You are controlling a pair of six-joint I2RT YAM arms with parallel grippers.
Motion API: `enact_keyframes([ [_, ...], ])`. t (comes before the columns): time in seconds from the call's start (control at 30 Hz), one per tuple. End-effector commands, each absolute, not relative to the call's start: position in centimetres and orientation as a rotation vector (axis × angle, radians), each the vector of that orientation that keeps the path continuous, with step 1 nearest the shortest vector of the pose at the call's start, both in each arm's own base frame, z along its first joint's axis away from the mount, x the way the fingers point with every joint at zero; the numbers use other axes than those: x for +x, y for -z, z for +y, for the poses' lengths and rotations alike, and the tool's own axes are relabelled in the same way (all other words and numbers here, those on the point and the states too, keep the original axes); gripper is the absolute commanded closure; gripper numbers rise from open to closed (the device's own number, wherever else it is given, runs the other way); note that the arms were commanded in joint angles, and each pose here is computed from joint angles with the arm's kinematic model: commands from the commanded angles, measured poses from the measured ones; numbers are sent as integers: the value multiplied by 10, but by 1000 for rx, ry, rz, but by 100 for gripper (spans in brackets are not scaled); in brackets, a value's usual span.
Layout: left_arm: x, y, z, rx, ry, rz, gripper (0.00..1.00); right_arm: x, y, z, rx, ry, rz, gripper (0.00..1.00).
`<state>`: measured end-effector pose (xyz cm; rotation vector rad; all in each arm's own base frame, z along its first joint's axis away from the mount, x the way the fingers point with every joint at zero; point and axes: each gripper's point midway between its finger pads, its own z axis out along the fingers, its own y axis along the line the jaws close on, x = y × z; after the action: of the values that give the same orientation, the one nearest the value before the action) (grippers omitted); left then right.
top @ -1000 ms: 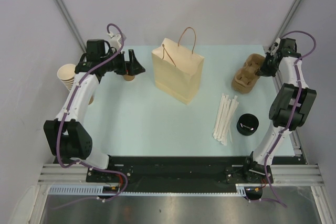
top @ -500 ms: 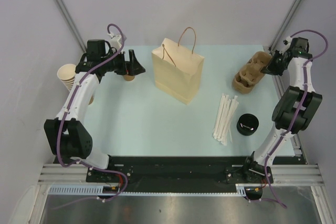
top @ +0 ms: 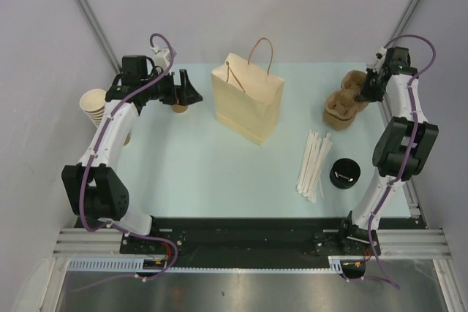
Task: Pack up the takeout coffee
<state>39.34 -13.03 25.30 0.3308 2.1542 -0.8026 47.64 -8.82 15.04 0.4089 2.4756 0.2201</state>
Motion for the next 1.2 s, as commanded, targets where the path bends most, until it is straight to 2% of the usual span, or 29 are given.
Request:
enact_keyframes([
  [0.0,397,-265,-131,342,821,2121,1,474,-159,-104,415,-126,2476,100],
  [0.27,398,-264,-133,339,833,2120,1,469,-175,-101,419,-136,2455,100],
  [0.37,398,-262,-133,337,835,2126,1,470,-174,-100,415,-132,2459,93],
  [0.4,398,-261,-133,336,836,2129,1,470,-172,-99,415,-134,2468,86],
  [0.5,397,-262,-132,338,830,2128,0,469,-171,-100,427,-135,2473,73],
  [0.53,397,-261,-132,337,829,2129,1,470,-172,-100,425,-135,2470,73],
  [0.77,397,-260,-133,334,838,2128,0,471,-182,-97,422,-173,2449,72],
  [1.17,397,-259,-132,333,837,2126,1,476,-160,-106,459,-168,2482,72],
])
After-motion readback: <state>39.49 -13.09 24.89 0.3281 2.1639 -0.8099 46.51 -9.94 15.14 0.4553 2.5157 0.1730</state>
